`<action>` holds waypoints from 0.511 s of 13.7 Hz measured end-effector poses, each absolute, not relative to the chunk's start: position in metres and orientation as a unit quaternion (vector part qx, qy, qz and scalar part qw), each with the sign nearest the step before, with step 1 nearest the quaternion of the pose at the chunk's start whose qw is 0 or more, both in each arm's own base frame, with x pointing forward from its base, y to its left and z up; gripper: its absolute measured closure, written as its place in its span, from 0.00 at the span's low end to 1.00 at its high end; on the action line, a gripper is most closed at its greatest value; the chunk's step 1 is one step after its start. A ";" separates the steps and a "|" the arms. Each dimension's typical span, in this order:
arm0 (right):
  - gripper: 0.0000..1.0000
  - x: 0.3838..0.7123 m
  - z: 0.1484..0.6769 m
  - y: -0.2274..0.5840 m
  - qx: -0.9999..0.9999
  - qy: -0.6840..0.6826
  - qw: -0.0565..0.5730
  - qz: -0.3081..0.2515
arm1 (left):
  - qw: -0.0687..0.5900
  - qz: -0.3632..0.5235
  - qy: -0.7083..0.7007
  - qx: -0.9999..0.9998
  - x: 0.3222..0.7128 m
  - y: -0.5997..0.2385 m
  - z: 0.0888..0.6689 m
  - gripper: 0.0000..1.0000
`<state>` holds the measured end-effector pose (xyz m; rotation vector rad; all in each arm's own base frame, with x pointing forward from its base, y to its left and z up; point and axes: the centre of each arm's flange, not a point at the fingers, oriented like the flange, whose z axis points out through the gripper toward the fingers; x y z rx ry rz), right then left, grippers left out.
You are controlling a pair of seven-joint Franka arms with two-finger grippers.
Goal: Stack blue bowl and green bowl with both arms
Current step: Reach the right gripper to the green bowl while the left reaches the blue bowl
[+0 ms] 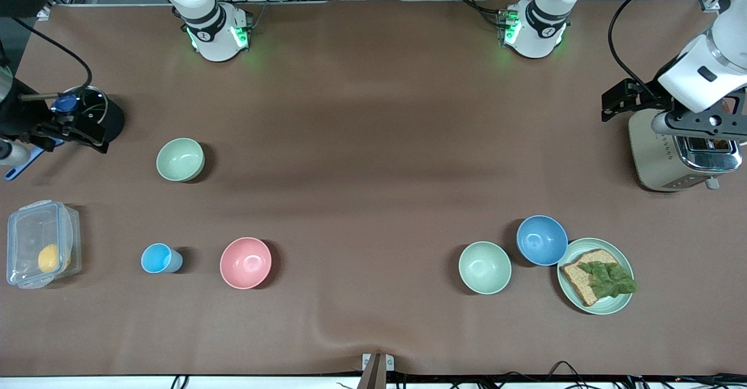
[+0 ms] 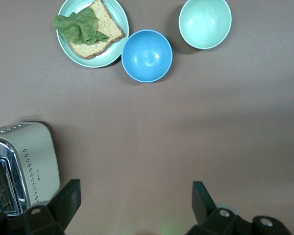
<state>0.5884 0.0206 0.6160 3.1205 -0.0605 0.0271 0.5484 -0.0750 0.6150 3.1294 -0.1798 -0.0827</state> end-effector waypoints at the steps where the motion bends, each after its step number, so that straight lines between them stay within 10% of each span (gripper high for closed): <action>1: 0.00 0.591 0.610 0.020 1.000 -0.019 0.010 0.003 | 0.003 -0.029 -0.055 0.998 0.549 -0.073 0.612 0.00; 7: 0.00 0.625 0.511 0.013 0.996 -0.023 0.008 -0.080 | -0.002 -0.110 -0.052 0.993 0.593 -0.075 0.504 0.00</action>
